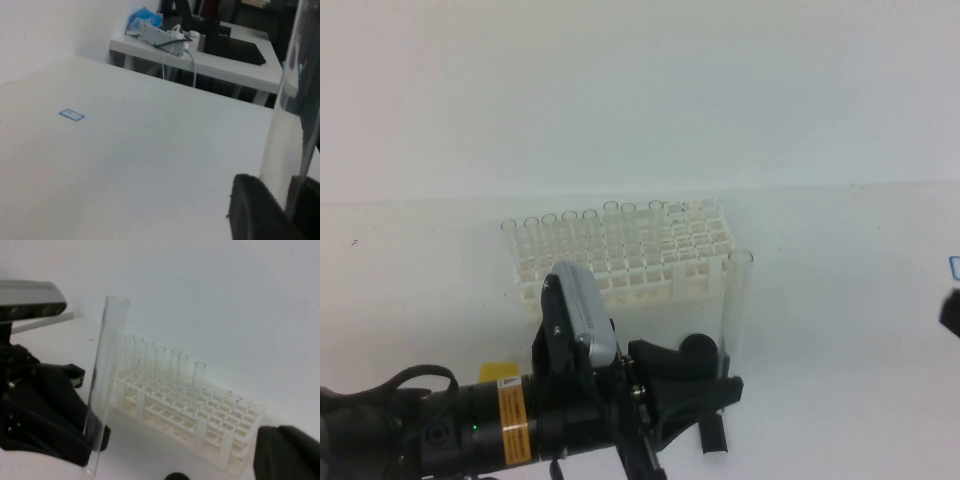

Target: Place the test tubes

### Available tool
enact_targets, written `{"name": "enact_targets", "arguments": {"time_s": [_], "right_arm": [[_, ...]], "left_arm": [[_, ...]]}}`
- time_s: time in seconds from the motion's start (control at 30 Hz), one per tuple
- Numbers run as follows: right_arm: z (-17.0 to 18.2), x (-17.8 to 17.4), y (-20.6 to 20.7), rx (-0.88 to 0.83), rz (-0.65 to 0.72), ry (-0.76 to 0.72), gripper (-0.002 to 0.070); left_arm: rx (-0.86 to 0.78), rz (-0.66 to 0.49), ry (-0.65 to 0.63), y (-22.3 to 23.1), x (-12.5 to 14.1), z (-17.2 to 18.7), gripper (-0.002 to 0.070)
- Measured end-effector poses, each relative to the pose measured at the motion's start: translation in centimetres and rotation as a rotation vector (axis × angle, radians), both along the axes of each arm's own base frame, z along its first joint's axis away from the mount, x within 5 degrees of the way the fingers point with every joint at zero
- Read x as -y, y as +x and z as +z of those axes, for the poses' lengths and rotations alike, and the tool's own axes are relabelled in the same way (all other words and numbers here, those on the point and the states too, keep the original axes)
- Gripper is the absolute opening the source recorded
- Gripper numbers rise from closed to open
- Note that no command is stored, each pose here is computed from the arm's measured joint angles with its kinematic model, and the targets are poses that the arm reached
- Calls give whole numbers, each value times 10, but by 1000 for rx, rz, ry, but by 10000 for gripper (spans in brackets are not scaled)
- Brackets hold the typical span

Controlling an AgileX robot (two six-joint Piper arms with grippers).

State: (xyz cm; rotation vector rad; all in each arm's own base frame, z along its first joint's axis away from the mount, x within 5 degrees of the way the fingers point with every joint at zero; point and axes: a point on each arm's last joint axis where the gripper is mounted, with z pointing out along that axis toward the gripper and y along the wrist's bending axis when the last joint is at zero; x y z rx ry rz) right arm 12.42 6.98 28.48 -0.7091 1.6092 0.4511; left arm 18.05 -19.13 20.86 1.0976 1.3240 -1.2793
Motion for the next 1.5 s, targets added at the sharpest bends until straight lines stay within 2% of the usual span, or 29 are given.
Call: {"name": "enact_targets", "arguments": {"time_s": [0.1, 0.27, 0.4, 0.57, 0.63, 0.7, 0.87, 0.97, 1.27, 1.5], "right_arm": [[2, -11, 19, -45, 86, 26, -1], [8, -40, 33, -48, 467, 88, -1], [12, -49, 48, -54, 592, 127, -1], [14, -53, 62, -58, 617, 136, 0], [15, -55, 67, -61, 621, 139, 26], [16, -56, 74, -59, 624, 140, 104], [21, -60, 92, -75, 623, 154, 386], [20, -65, 100, -90, 633, 158, 452], [19, -94, 113, -105, 676, 128, 479], [14, -99, 127, -125, 656, 121, 479]], "left_arm": [[-3, -59, -6, -3, -4, 1, -1], [-19, -24, -6, 4, -11, 0, -1], [-66, 36, -42, 10, -12, 3, -1], [-34, 59, -55, 11, -11, 5, -1], [-32, 59, -56, 11, -11, 5, -1], [-32, 57, -55, 11, -11, 5, -1], [-28, 57, -57, 11, -11, 6, -1], [-26, 57, -58, 10, -11, 6, -1], [-26, 56, -58, 10, -11, 6, -1], [-27, 46, -58, 9, -9, 6, -1]]}}
